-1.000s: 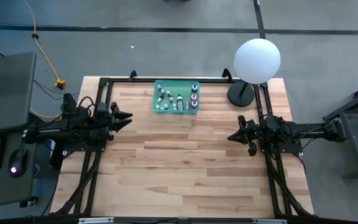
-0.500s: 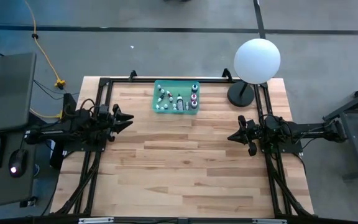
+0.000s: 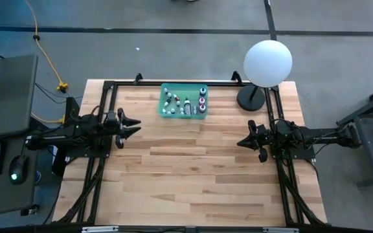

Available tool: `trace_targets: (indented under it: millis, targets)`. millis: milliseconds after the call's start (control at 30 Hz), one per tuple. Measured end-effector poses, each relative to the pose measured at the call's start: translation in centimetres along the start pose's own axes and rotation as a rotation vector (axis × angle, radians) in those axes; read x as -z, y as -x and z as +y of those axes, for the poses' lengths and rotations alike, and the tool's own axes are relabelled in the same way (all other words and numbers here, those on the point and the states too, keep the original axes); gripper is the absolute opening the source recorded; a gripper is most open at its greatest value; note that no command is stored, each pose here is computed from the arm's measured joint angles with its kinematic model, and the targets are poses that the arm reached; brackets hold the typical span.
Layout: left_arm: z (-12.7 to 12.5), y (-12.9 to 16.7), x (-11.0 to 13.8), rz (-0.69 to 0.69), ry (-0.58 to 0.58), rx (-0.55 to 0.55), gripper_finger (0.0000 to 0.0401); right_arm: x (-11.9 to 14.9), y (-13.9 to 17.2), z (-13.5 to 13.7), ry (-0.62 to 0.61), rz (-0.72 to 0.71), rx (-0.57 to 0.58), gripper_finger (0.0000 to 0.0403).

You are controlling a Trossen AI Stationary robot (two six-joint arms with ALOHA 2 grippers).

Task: Pick & Place food coloring
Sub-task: Return to Home Position

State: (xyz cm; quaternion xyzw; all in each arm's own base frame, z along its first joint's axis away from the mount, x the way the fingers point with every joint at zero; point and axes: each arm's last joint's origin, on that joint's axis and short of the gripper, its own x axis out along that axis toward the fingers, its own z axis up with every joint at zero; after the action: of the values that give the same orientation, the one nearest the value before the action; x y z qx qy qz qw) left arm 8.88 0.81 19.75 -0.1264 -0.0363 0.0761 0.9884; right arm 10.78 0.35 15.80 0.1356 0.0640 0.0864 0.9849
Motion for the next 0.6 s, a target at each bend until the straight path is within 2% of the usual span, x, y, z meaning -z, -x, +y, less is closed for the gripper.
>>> trace_targets:
  millis: [167, 333, 467, 600]
  targets:
    - [0.0, -0.1, 0.1, -0.022, -0.019, 0.004, 0.0147, 0.0, 0.0, 0.0, 0.000, 0.000, 0.000, 0.0000]
    - [0.1, -0.6, 1.4, -0.089, 0.017, 0.086, 0.0147, 0.0, 0.0, 0.0, 0.000, -0.001, 0.000, 0.0000]
    - [0.3, -0.6, 1.5, -0.089, 0.004, 0.032, 0.0147, 0.0, 0.0, 0.0, 0.000, -0.001, -0.001, 0.0000]
    - [0.2, -0.6, 1.5, -0.079, 0.003, 0.056, 0.0147, 0.0, 0.0, 0.0, 0.000, -0.001, -0.001, 0.0000]
